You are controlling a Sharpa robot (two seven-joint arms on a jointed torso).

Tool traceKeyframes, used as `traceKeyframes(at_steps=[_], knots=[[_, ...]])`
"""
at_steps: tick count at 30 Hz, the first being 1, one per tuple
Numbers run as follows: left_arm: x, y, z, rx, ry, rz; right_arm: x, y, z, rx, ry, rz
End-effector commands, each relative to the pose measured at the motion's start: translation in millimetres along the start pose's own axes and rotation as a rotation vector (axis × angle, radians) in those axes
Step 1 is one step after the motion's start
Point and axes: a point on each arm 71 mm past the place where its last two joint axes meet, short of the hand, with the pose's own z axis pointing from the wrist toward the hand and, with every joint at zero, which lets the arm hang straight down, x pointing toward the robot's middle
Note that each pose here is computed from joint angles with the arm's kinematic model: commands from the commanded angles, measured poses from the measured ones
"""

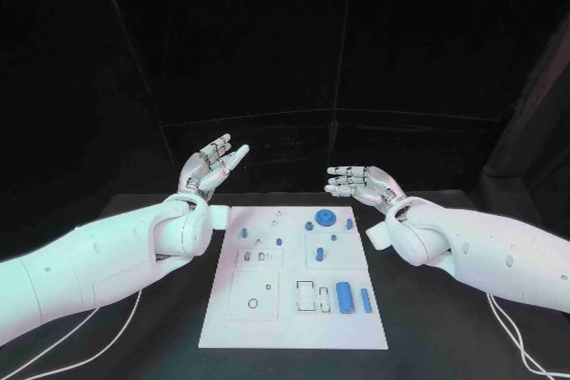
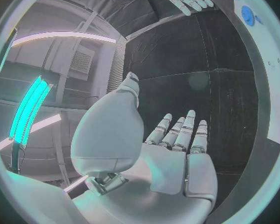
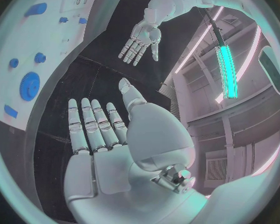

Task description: Assemble the parts on the task board

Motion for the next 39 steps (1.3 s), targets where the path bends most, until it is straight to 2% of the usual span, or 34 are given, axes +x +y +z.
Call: traceKeyframes(at_steps=[1,8,12,20,25,32,39], knots=[[-0.9,-4.3,-2.6,0.021,0.029,-0.022,-5.0,8.6,2.0,-0.059,0.005,-0.108],[-7.0,-9.8,-11.9,0.024,0.053,-0.038,-12.0,20.4,5.4,-0.097,0.037,-0.259],[-7.6,-14.5,-19.4,0.027,0.087,-0.042,-13.0,33.2,11.3,-0.126,0.085,-0.429],[-0.3,-23.1,-34.5,0.029,0.192,-0.053,-5.7,51.5,22.1,-0.138,0.178,-0.825],[6.0,-25.8,-40.1,0.027,0.236,-0.068,4.4,54.5,27.7,-0.127,0.214,-1.018],[12.5,-27.0,-43.0,0.028,0.258,-0.078,14.6,57.0,30.6,-0.111,0.244,-1.155],[16.8,-27.0,-44.2,0.023,0.269,-0.084,22.0,59.3,33.4,-0.116,0.261,-1.189]])
